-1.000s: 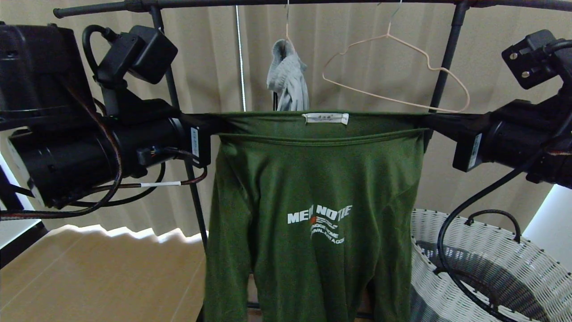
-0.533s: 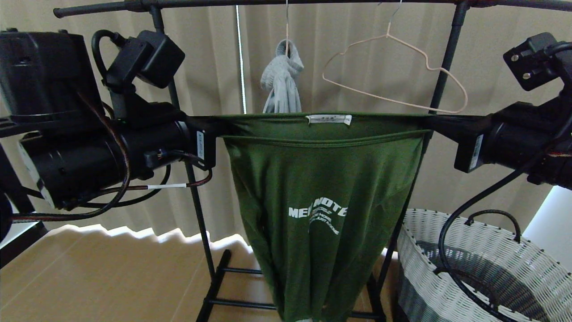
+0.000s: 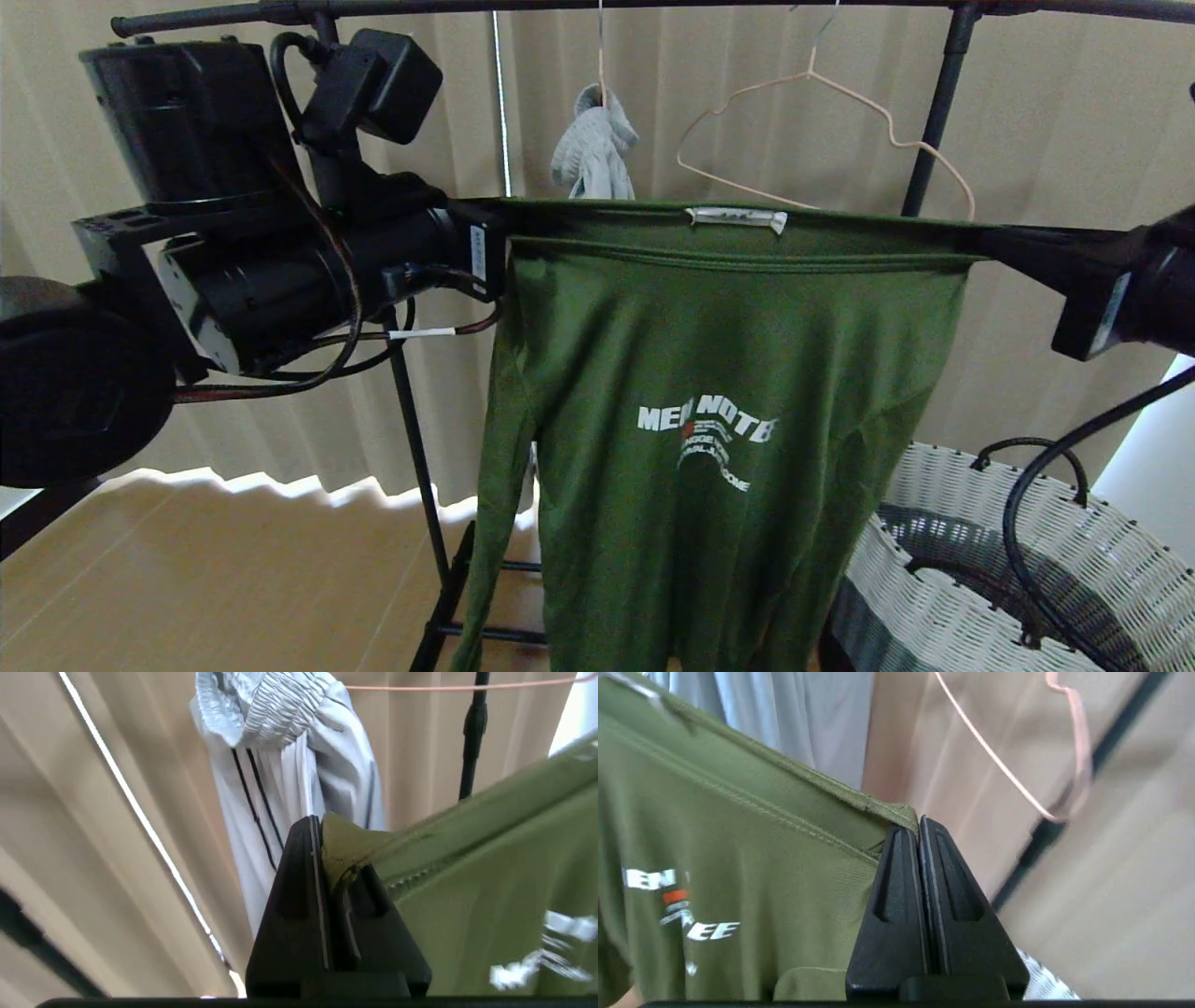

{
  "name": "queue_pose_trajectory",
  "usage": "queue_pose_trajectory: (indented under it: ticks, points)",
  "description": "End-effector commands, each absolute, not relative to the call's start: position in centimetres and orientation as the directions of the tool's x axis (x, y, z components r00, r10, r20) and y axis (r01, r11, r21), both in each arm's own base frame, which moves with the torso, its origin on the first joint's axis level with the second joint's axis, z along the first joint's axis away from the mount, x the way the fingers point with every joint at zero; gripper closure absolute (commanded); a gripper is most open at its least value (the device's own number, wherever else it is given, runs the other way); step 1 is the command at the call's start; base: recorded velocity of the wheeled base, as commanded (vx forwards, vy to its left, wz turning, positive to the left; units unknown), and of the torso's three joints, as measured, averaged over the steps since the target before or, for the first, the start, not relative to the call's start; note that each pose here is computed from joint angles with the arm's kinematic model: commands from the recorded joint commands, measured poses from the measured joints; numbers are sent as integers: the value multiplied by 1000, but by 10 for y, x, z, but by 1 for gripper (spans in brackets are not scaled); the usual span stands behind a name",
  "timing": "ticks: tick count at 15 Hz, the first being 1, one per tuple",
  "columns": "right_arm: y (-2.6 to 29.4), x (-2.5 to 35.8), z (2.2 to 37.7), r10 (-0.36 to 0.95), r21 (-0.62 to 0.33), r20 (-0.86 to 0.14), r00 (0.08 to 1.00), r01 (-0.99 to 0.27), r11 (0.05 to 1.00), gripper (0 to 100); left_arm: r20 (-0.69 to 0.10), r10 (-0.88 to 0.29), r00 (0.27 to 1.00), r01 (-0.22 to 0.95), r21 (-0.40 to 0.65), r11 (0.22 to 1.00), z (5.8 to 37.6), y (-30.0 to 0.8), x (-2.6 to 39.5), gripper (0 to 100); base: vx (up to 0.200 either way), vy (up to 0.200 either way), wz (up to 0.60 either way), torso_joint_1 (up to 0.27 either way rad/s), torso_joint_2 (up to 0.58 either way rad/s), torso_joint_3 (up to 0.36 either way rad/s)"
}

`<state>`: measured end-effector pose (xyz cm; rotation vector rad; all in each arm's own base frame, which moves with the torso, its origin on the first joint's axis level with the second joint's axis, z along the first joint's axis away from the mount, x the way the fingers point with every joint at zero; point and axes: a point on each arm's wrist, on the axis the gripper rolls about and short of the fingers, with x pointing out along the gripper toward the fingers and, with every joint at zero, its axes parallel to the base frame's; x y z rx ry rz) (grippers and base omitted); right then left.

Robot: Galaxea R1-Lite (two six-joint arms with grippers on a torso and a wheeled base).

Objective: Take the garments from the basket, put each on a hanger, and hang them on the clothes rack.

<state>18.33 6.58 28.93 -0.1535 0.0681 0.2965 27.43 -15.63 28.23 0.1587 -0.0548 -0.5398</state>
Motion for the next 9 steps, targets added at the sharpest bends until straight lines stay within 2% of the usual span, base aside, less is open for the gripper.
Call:
queue_pose_trajectory:
  ticks: [1, 5, 7, 9]
  points:
    - [57, 144, 297, 320, -140, -54, 946, -325, 935, 100, -15, -531, 847, 526, 163, 835, 272, -173, 289, 100, 0, 0, 0, 0, 0, 0]
    - [66, 100, 290, 512, -150, -80, 855, -518, 842, 100, -18, -485, 874, 481, 160, 862, 266, -190, 309, 100, 0, 0, 0, 0, 0, 0]
    - [72, 94, 285, 567, -178, -98, 818, -575, 799, 100, -31, -478, 878, 476, 159, 865, 261, -193, 312, 100, 0, 0, 0, 0, 0, 0]
    - [72, 94, 283, 570, -189, -105, 815, -579, 793, 100, -35, -475, 879, 474, 158, 866, 260, -193, 313, 100, 0, 0, 0, 0, 0, 0]
